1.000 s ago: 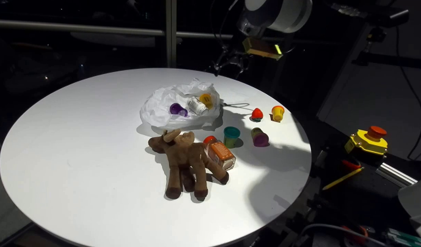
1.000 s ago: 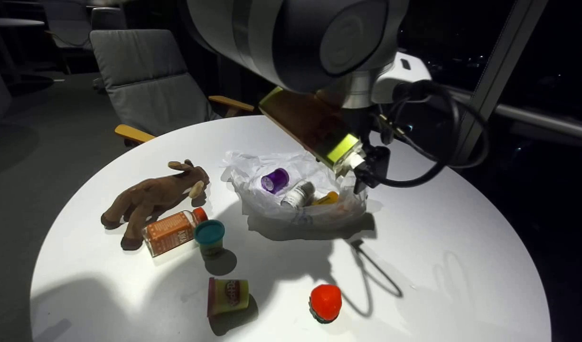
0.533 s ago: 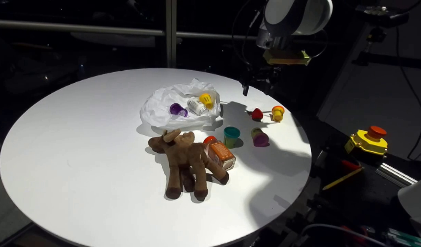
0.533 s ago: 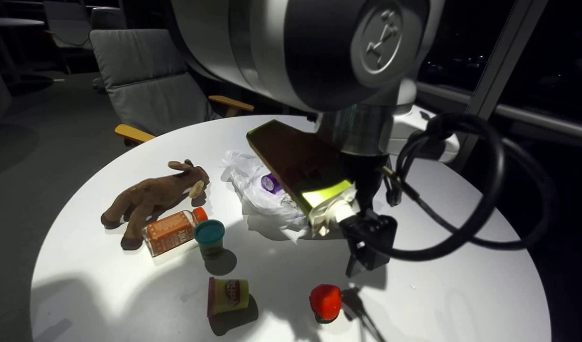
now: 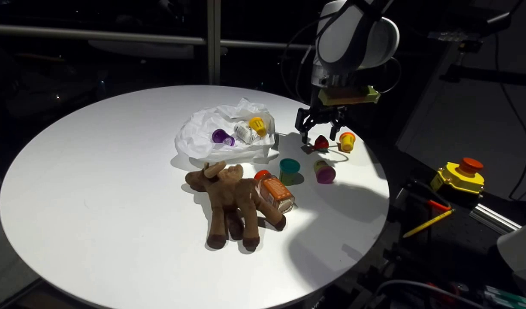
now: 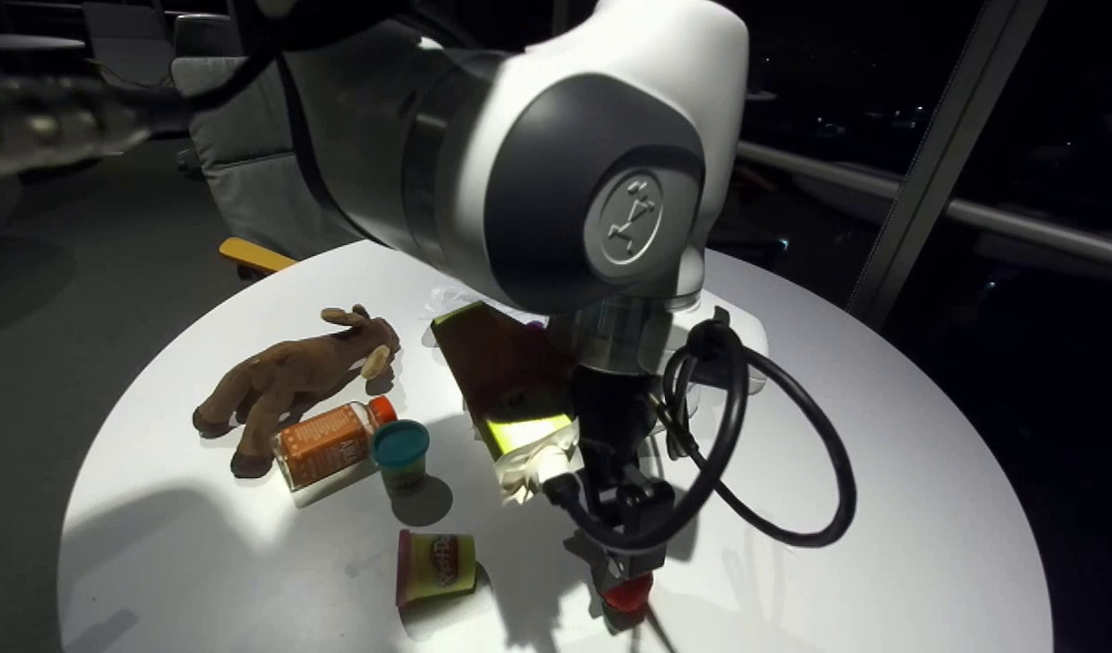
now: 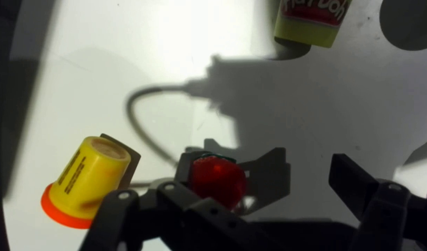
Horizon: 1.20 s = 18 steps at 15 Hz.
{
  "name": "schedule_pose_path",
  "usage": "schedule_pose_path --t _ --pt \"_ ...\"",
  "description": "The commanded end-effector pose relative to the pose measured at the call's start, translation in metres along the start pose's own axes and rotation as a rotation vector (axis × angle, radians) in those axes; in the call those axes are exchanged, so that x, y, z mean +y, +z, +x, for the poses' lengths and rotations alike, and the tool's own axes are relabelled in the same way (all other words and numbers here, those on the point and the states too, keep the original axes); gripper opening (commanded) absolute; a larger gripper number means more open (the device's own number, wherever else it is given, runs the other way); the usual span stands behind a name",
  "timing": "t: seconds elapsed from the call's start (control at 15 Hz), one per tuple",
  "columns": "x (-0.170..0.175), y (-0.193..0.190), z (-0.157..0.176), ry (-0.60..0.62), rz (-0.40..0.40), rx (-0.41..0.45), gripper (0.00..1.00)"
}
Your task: Put the objects on the table in the plastic bag
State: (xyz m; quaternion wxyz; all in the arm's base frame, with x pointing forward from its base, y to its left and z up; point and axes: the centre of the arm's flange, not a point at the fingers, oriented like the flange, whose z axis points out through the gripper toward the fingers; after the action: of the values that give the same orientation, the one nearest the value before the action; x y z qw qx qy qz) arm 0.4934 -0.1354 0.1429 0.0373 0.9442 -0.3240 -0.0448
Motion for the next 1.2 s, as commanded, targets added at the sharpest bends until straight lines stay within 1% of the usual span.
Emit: schedule_pose_path --t 0.0,0.13,0.33,0.4,0.47,0.53,0.6,0.67,0.87,0.93,1.0,1.13 --pt "0.000 0.010 0.012 0.057 -0.057 0.020 1.00" --pt "0.005 0.016 0.017 0.078 -0.068 0.021 1.00" --pt "0.006 0.024 0.022 0.100 -0.063 0.022 1.00" --pt "0.003 0.026 0.021 0.105 -0.059 0.023 0.75" --pt "0.003 0.027 0.022 0.111 -0.061 0.020 0.73" --pt "0.003 0.029 0.022 0.115 -0.062 0.015 0.66" --pt "0.003 0.028 0.022 0.119 -0.064 0.013 0.56" --pt "0.004 0.028 0.022 0.123 -0.066 0.010 0.49" --pt "0.007 0.016 0.022 0.137 -0.069 0.031 0.27" --pt "0.008 0.011 0.023 0.142 -0.069 0.040 0.25" --pt "0.009 0.002 0.025 0.144 -0.068 0.052 0.26" --pt "0.007 -0.023 0.029 0.143 -0.056 0.085 0.26"
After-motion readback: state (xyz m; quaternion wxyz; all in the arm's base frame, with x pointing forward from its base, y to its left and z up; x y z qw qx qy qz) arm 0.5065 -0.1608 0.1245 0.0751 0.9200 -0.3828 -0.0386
